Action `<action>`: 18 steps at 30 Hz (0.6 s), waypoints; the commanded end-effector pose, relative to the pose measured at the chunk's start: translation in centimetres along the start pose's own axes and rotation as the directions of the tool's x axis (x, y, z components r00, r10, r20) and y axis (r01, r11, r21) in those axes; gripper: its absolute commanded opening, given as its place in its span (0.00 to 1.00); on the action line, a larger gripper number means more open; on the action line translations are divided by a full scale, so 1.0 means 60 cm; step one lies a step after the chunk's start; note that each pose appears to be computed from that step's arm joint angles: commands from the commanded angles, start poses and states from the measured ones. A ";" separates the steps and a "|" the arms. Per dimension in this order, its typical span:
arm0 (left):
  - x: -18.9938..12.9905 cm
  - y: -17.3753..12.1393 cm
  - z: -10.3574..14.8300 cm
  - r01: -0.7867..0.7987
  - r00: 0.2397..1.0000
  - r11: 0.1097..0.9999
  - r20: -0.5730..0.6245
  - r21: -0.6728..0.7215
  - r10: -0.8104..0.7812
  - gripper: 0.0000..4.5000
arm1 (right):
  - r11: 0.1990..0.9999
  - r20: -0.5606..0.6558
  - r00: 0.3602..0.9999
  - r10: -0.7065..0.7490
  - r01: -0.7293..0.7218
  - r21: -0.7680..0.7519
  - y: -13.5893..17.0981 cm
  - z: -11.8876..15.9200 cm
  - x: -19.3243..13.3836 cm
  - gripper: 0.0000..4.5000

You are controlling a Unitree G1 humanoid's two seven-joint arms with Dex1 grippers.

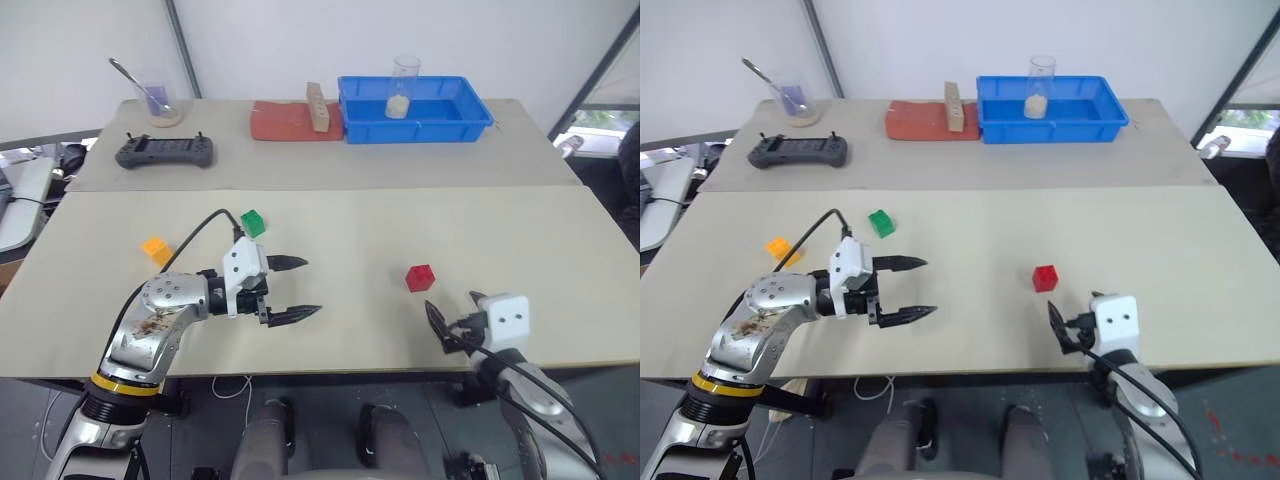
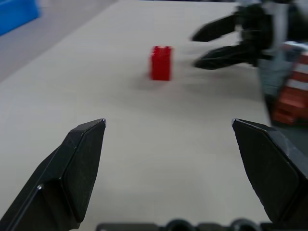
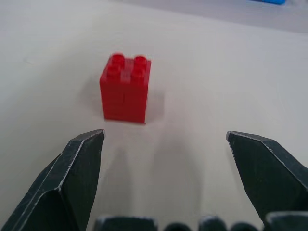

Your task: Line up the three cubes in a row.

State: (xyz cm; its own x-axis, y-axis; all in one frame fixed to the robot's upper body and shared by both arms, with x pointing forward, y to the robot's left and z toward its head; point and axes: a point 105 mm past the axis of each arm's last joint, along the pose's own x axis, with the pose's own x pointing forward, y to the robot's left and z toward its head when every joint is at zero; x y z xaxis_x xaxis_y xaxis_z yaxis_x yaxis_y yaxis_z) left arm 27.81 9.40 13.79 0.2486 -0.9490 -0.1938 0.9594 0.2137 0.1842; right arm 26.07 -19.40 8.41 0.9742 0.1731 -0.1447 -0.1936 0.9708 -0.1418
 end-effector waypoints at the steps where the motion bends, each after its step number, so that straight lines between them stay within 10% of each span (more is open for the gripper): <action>1: 0.008 0.001 0.024 0.051 0.998 0.996 0.028 0.068 -0.053 0.99 | 1.000 0.049 0.999 -0.007 0.007 0.010 0.006 0.034 0.019 1.00; 18: 0.007 -0.010 0.028 0.086 0.996 0.994 0.032 0.064 -0.088 0.99 | 0.992 -0.002 0.998 -0.056 0.056 0.114 0.022 0.032 0.063 1.00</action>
State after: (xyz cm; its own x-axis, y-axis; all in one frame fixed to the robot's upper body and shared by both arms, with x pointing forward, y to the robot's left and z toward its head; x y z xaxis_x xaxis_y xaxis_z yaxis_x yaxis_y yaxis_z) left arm 27.55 8.65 14.18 0.1690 -0.9651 -0.1998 0.9719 0.1295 0.1964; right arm 29.52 -16.77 8.62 0.9751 0.1414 -0.1710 -0.1475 0.9888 -0.0238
